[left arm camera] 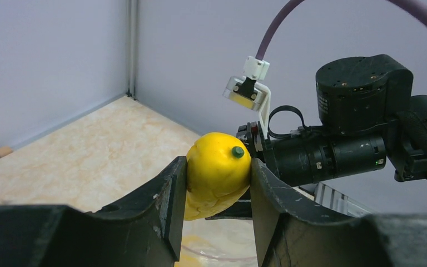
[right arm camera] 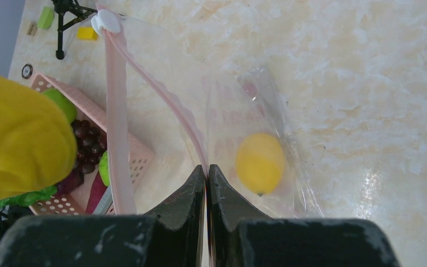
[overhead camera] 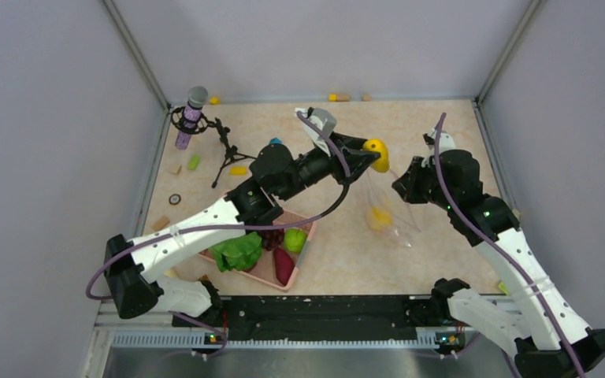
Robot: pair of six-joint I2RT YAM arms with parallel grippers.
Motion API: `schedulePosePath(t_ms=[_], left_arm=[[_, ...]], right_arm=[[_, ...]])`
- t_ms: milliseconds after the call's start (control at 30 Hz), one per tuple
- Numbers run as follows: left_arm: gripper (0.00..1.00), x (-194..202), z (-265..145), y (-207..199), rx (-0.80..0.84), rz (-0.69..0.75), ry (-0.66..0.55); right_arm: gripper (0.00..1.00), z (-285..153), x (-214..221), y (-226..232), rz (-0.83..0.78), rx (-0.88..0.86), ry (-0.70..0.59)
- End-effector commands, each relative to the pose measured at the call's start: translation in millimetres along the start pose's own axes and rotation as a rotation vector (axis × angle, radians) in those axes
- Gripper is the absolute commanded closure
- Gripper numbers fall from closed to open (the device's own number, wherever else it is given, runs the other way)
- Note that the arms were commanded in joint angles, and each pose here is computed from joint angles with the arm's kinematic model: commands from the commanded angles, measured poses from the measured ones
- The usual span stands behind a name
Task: Place the food in the zip-top bag and seal the zipper
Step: Place the fake fruit in the zipper food storage bag.
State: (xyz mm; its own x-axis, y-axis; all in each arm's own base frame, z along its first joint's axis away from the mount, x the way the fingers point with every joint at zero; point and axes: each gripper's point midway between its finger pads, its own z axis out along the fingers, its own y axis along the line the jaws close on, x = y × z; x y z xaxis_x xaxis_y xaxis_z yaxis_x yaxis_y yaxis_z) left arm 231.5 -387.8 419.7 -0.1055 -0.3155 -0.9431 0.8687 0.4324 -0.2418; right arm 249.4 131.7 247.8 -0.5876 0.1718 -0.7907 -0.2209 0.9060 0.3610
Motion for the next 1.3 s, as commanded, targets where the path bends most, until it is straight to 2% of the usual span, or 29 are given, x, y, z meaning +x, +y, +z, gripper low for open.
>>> schedulePosePath(t_ms=[0,200,367,733,867,1000,1100,1267], left_arm=[[1.00,-6.1,17.2,-11.2,0.063,0.013,-0.008],[1.00,28.7,18.3,-3.2,0.046,-0.004,0.078],[1.00,44.5,17.4,0.6,0.047,0.001,0.097],[1.00,78.0,7.2,28.8,-0.071,0.064,0.189],[0.69,90.1,2.9,27.7,-0.060,0.057,0.238],[0.21,92.4,-0.8,20.1,-0.019,0.047,0.252],[0.05,88.3,-4.8,14.1,0.008,0.043,0.246],[0.02,83.3,-12.1,6.8,0.036,0.033,0.244]], right_arm=[[0.94,-4.5,-8.9,4.9,-0.005,-0.031,-0.044],[0.94,-13.5,-15.7,10.2,-0.012,-0.060,-0.087],[0.94,-25.1,-23.4,24.9,-0.028,-0.146,-0.145],[0.96,-33.7,-32.9,34.2,-0.024,-0.183,-0.175],[0.96,-38.2,-37.1,36.3,-0.034,-0.194,-0.198],[0.98,-38.2,-37.6,35.5,-0.036,-0.189,-0.201],[0.98,-37.1,-37.4,35.6,-0.033,-0.189,-0.196],[0.98,-36.0,-38.3,36.2,-0.031,-0.188,-0.190]])
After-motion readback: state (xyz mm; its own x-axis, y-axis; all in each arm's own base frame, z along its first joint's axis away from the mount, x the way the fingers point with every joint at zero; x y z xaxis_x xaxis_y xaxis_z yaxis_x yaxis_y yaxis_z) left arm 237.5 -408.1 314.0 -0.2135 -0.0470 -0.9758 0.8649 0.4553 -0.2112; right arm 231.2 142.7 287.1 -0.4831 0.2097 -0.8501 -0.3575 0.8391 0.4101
